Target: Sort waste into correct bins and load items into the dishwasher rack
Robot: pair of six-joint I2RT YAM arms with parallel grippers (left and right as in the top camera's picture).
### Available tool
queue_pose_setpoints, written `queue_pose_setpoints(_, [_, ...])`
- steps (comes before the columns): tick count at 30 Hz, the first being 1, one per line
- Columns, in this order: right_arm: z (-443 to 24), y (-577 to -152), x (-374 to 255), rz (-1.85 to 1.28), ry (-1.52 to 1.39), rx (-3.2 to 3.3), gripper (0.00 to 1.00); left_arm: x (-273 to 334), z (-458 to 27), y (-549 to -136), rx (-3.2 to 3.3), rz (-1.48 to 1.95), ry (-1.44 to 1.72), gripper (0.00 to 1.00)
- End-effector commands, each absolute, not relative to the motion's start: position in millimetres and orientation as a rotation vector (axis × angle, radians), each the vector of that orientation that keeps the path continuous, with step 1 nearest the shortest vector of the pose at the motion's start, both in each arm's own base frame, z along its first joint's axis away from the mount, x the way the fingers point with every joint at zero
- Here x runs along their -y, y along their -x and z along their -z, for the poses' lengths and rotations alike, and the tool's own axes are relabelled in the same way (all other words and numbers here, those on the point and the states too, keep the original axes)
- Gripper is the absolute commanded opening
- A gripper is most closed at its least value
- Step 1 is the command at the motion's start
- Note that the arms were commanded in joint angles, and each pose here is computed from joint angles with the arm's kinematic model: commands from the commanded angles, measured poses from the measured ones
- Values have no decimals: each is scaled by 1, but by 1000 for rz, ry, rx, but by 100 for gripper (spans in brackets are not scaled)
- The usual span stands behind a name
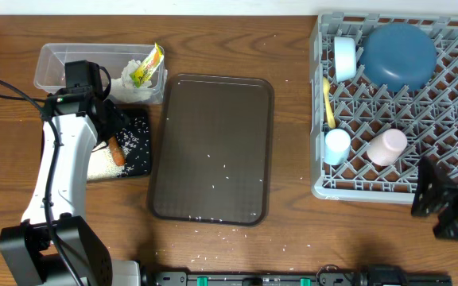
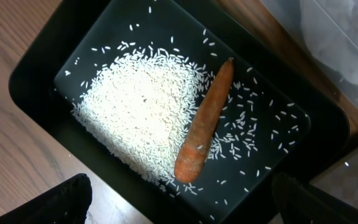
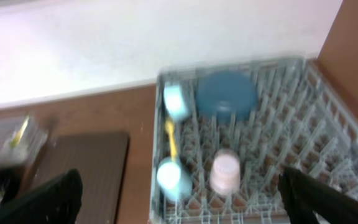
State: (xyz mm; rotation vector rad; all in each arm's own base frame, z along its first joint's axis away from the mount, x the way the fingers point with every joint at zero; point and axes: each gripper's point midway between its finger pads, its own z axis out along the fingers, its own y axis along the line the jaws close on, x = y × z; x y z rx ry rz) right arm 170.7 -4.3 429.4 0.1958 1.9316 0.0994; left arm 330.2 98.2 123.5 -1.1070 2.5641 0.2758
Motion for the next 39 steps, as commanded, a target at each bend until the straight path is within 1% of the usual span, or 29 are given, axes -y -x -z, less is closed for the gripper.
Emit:
queue_pose_setpoints(1, [-404,-185,14,-32,-212,-1928,99,-102,-125,-330,-2558,-293,1116,95])
queue_pose_setpoints(5, [-370,-212,11,-61,-190,-1815,99,-102,-125,-330,-2558,-293,1116,95])
queue_pose_setpoints(11, [-299,-244,-6,-154,-104,-1662,99,-102,-125,-330,-2558,-293,1116,95])
queue_pose_setpoints(14, [-261,-251,-11,-177,-78,-1602,99,-102,-125,-330,-2558,-293,1116,95])
queue_pose_setpoints(19, [-212,-250,-16,-192,-58,-1559,99,-102,-125,-330,-2558,-293,1116,95])
queue_pose_setpoints(28, [-168,-247,-15,-186,-66,-1603,99,-102,-125,-330,-2558,-293,1116,95])
queue_pose_setpoints(32, [-158,-246,-14,-181,-74,-1641,99,-102,-125,-330,-2558,-293,1116,96])
queue_pose_setpoints(39, [-158,-246,-13,-179,-76,-1642,99,-102,-125,-330,-2558,-293,1116,96])
